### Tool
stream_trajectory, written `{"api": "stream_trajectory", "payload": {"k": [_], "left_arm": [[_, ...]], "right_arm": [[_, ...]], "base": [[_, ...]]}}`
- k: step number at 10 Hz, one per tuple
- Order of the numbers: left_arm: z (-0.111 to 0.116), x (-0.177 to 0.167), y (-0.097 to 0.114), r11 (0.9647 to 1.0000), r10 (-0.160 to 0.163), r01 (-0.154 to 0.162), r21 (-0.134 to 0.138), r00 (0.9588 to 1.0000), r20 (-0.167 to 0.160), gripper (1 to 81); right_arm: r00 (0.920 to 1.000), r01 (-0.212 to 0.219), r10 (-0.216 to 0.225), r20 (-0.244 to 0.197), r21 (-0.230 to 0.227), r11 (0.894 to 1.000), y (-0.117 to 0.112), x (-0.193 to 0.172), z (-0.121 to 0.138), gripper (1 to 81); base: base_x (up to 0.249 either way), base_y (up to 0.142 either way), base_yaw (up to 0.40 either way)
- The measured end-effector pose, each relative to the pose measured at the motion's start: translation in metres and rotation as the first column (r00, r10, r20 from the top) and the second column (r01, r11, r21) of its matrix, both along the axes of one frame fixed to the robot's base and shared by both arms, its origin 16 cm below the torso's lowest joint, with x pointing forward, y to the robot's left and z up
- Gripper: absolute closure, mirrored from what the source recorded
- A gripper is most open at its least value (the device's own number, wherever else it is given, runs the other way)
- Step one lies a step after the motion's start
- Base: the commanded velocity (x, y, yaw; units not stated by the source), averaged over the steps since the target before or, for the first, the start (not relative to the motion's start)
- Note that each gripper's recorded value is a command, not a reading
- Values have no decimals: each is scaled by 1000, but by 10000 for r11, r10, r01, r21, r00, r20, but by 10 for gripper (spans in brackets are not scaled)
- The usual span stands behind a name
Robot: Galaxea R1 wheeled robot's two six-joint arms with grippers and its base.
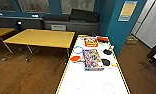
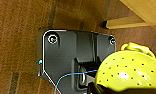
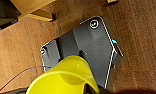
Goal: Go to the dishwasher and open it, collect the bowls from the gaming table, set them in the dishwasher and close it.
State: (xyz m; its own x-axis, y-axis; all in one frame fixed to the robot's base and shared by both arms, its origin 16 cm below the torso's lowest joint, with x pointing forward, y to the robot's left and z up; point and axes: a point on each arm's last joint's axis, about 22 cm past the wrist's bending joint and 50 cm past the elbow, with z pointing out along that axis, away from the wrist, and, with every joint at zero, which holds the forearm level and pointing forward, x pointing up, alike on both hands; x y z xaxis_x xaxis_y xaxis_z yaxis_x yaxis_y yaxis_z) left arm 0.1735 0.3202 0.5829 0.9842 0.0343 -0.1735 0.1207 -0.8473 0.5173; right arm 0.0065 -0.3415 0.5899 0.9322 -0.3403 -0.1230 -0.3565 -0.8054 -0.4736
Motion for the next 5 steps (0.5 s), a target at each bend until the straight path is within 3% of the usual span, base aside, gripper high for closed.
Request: {"api": "stream_trajectory", "payload": {"k": [4,5], "left_arm": [[-47,-34,-3,9987,-114,100,498,9996,273,811],[-58,-48,-1,9975,-172,160,684,9997,165,811]], "right_arm": [[9995,-140,138,-268,-62,9999,3,-10,-13,811],[9994,-159,157,-302,-39,9999,7,-11,-16,811]], "base": [[0,0,0],[0,0,0]]}}
